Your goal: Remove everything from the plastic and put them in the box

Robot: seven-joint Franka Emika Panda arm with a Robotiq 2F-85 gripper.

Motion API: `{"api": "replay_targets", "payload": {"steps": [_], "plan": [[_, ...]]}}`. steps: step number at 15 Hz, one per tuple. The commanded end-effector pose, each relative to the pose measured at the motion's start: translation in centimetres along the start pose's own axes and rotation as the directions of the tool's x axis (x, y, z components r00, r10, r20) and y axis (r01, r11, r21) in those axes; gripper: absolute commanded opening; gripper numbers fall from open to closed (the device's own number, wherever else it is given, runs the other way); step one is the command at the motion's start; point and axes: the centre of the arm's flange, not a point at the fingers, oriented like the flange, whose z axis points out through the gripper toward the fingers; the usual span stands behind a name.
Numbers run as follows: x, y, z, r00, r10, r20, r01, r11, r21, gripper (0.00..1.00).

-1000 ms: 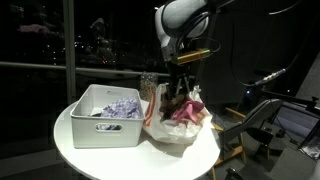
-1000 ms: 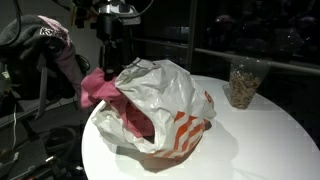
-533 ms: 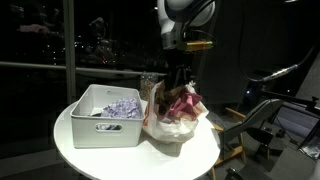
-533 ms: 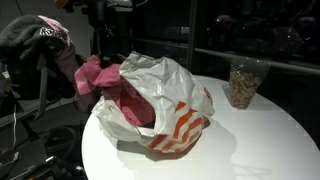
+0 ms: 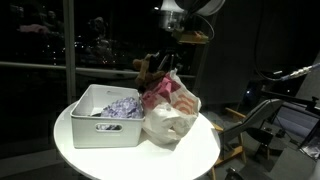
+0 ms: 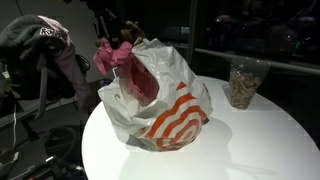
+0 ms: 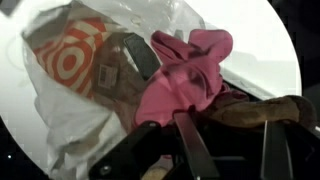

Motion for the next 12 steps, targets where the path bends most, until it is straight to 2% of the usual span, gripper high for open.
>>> {"api": "replay_targets", "payload": {"steps": [1,6,12], "plan": [[1.9,-1.9,0.4,0.980,0.077,-0.182,-0.074,0.997,0.024,0.00],[3.8,-4.5,-2.2,0.906,0.201,-0.372,-0.161,0.977,0.136,0.00],[3.1,-8.3,-8.3,0.766,0.301,-0.568,-0.248,0.953,0.172,0.00]]}}
